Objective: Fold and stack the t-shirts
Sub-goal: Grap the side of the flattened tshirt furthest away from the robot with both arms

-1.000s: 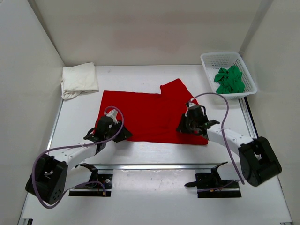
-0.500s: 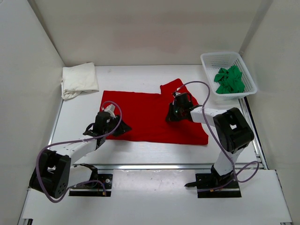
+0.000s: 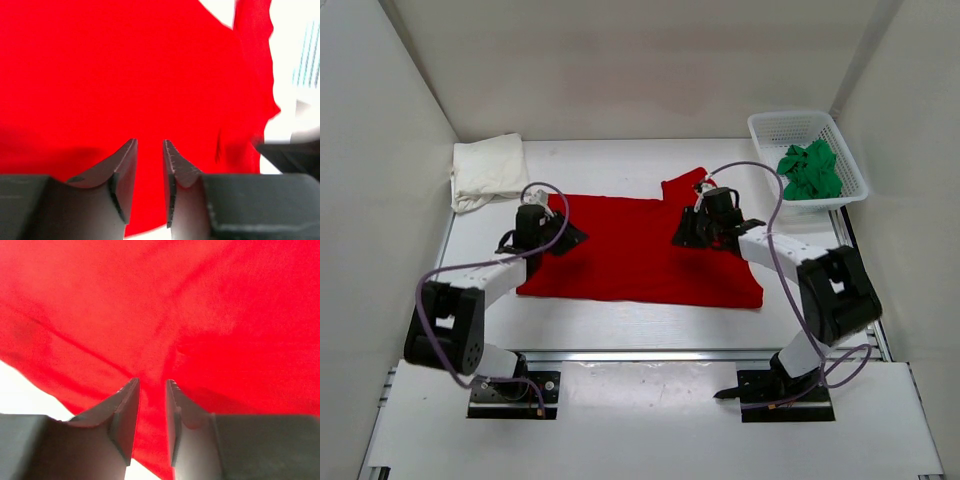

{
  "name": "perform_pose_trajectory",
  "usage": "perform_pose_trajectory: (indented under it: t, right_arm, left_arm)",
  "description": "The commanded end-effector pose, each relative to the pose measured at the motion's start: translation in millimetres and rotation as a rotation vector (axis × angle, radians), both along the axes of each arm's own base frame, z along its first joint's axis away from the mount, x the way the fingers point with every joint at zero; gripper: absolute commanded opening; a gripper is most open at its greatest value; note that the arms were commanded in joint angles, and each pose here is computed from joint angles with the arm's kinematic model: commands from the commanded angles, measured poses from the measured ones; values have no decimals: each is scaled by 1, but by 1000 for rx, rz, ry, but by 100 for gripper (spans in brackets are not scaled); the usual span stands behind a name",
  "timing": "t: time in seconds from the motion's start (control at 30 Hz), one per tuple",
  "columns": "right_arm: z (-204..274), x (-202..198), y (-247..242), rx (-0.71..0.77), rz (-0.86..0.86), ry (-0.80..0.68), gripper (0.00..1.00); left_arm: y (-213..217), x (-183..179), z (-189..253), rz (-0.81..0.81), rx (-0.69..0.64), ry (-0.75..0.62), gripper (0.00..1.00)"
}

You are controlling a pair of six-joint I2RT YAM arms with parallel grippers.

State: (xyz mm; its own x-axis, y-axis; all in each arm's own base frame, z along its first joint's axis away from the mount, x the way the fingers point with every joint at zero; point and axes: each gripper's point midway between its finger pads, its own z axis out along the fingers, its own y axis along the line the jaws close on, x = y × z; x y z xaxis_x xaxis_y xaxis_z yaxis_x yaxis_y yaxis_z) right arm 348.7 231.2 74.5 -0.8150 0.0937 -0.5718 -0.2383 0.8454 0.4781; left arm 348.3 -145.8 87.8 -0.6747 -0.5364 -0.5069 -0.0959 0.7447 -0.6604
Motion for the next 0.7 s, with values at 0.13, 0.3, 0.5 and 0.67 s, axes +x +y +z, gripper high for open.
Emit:
perform_pose_trajectory:
  t: [0.13, 0.3, 0.5, 0.67]
  right_arm:
    - [41, -12, -12, 119, 1, -133, 5]
    - [32, -28, -24, 147, -6, -123, 3]
    - [24, -44, -30, 174, 5, -121, 6]
    - [15, -51, -31, 176, 21, -92, 6]
  left_arm:
    - [73, 94, -1, 204, 81, 12, 31]
    - [116, 146, -2, 264, 277, 55, 28]
    - [145, 186, -18, 262, 399, 130, 41]
    - [156, 198, -28, 260, 487, 173, 49]
